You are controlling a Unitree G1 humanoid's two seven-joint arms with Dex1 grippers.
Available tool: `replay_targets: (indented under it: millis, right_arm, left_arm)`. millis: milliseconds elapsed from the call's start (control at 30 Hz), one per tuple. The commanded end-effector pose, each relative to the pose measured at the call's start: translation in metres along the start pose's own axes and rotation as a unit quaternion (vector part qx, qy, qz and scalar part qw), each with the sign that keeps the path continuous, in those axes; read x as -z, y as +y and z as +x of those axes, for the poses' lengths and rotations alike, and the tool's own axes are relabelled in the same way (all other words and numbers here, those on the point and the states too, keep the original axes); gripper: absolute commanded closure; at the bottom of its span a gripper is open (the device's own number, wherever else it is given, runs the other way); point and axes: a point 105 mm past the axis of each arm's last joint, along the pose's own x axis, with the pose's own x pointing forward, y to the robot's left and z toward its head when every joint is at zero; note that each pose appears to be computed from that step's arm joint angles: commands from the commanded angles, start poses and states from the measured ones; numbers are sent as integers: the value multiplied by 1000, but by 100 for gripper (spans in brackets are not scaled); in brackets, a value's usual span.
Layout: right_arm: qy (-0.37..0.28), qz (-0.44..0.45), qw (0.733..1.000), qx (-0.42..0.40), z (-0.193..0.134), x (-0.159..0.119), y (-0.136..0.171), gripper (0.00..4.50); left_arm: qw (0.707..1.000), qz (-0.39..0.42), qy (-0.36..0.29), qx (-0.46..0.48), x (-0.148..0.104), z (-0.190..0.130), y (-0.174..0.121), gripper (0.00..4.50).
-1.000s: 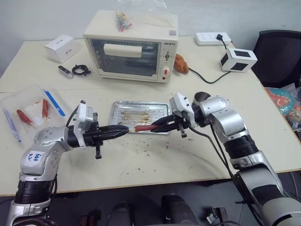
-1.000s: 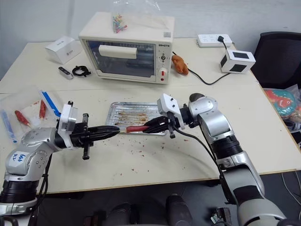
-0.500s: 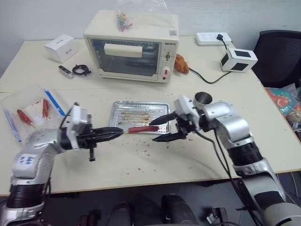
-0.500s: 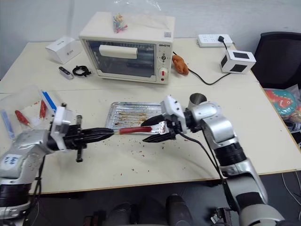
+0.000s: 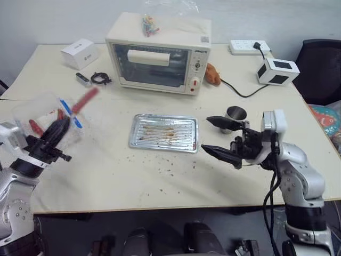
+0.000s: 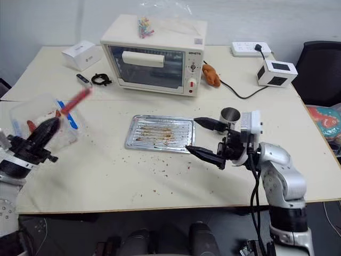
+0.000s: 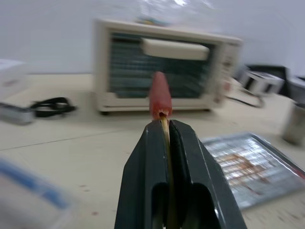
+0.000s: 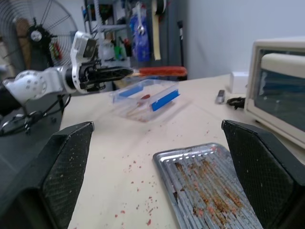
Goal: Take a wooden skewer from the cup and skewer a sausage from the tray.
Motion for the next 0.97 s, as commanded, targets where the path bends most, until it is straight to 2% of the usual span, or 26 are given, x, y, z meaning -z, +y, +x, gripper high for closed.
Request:
replay_targets:
  millis: [33, 167, 300, 333, 367, 433, 533, 600, 700, 800, 900, 967]
  right_arm:
    - [-42, -47, 998, 18, 6, -15, 6, 1]
    - [-47, -68, 996, 21, 15, -9, 6, 1]
    - [-43, -70, 997, 9, 19, -8, 6, 1]
    - [-41, -71, 997, 7, 19, -8, 5, 0]
    - [-37, -71, 997, 6, 19, -8, 4, 0]
    - [-26, -73, 997, 5, 15, -7, 3, 0]
    - [-7, -75, 997, 4, 8, -5, 1, 0]
    - [13, -72, 997, 2, 1, -2, 0, 0]
    - [66, -63, 996, -17, -16, 9, 2, 0]
    - [136, -50, 989, -36, -39, 29, 6, 0]
    - [154, -46, 987, -21, -50, 41, 2, 0]
    - [163, -49, 985, -9, -58, 51, 0, 0]
  left_arm:
    - [989, 23, -34, -141, -14, -4, 32, 450]
    - [969, 8, -45, -244, -7, 0, 63, 450]
    - [969, 17, -16, -245, 6, 16, 68, 450]
    - [970, 23, -16, -243, 6, 18, 68, 393]
    - [971, 12, -22, -236, 5, 21, 67, 382]
    - [976, 22, -26, -214, 1, 25, 62, 324]
    - [990, 50, -27, -130, -7, 33, 40, 233]
    - [997, 73, -11, -23, -10, 37, 12, 174]
    - [978, 135, 60, 150, 2, 26, -34, 87]
    - [929, 198, 162, 266, 29, 1, -58, 87]
    - [898, 221, 193, 328, 44, -18, -68, 87]
    - [891, 226, 203, 336, 53, -24, -67, 87]
